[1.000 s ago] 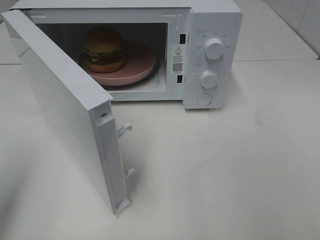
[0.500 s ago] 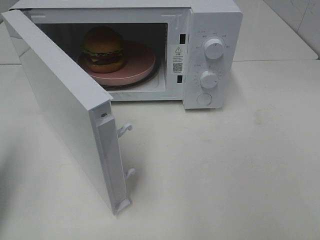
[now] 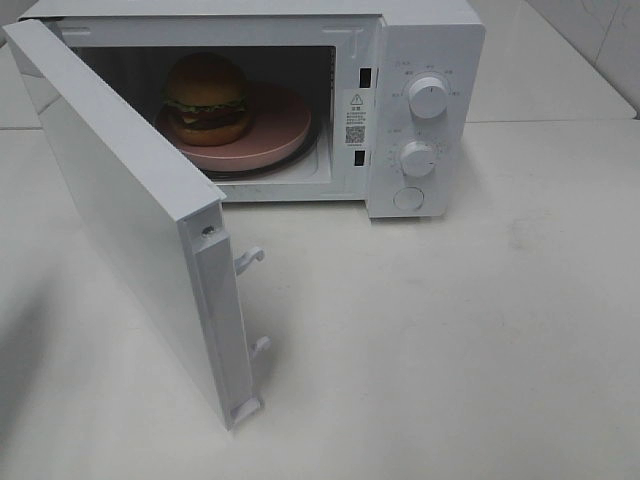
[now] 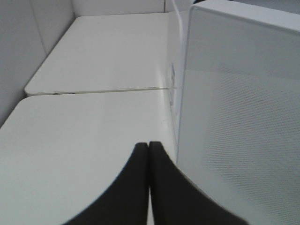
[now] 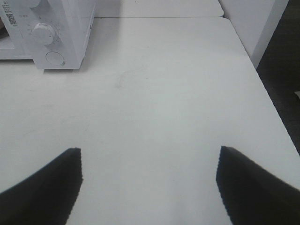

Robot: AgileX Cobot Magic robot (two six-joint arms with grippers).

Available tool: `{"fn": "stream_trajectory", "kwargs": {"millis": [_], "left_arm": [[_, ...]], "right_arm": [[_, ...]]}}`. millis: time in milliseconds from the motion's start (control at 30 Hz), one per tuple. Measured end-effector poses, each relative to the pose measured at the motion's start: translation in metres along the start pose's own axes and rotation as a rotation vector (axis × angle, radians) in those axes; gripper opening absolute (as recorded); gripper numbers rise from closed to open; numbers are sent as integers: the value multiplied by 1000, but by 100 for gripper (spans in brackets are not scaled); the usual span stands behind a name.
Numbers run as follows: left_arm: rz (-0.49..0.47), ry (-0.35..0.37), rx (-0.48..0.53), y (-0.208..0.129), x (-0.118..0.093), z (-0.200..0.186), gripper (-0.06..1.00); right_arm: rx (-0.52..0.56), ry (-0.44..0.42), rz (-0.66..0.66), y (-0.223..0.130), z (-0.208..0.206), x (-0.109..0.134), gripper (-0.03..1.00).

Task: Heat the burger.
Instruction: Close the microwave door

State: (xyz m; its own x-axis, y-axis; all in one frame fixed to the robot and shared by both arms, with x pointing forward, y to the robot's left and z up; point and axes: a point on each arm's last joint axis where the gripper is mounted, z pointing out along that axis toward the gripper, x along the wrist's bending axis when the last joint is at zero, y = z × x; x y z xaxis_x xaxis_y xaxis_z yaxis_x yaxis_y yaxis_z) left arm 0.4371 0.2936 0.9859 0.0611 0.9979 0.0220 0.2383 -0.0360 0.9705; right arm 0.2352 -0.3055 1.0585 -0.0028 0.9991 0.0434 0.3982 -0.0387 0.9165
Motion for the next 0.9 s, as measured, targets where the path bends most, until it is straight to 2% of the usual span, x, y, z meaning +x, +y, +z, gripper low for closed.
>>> {"fn": "stream_trajectory", "kwargs": {"millis": [67, 100, 167, 200, 233, 300, 333, 367, 400, 467, 500, 733, 900], "left_arm": [[3, -72, -26, -3, -6, 7, 0], [3, -72, -26, -3, -6, 7, 0], [-4, -141, -52, -6, -13, 13, 0], [-4, -141, -52, -6, -13, 13, 0], [-7, -190, -65, -9, -20, 18, 0], [-4, -210, -61, -11, -24, 20, 0], [15, -263, -53, -12, -35, 26, 0], [15, -263, -53, -12, -35, 26, 0], [44, -318, -43, -14, -48, 31, 0], [58, -344, -47, -13, -54, 32, 0], [80, -384, -45, -14, -65, 35, 0], [102, -448, -62, -9, -90, 44, 0], [81, -463, -79, -4, -102, 51, 0]], "right_arm": [[0, 0, 0, 0, 0, 0, 77], [0, 0, 0, 0, 0, 0, 77], [0, 0, 0, 0, 0, 0, 76], [0, 0, 0, 0, 0, 0, 76], [0, 0, 0, 0, 0, 0, 76], [0, 0, 0, 0, 0, 0, 76], [0, 0, 0, 0, 0, 0, 76], [0, 0, 0, 0, 0, 0, 76], [0, 0, 0, 0, 0, 0, 76], [0, 0, 0, 0, 0, 0, 76], [0, 0, 0, 0, 0, 0, 76], [0, 1, 1, 0, 0, 0, 76], [0, 2, 1, 0, 0, 0, 76]]}}
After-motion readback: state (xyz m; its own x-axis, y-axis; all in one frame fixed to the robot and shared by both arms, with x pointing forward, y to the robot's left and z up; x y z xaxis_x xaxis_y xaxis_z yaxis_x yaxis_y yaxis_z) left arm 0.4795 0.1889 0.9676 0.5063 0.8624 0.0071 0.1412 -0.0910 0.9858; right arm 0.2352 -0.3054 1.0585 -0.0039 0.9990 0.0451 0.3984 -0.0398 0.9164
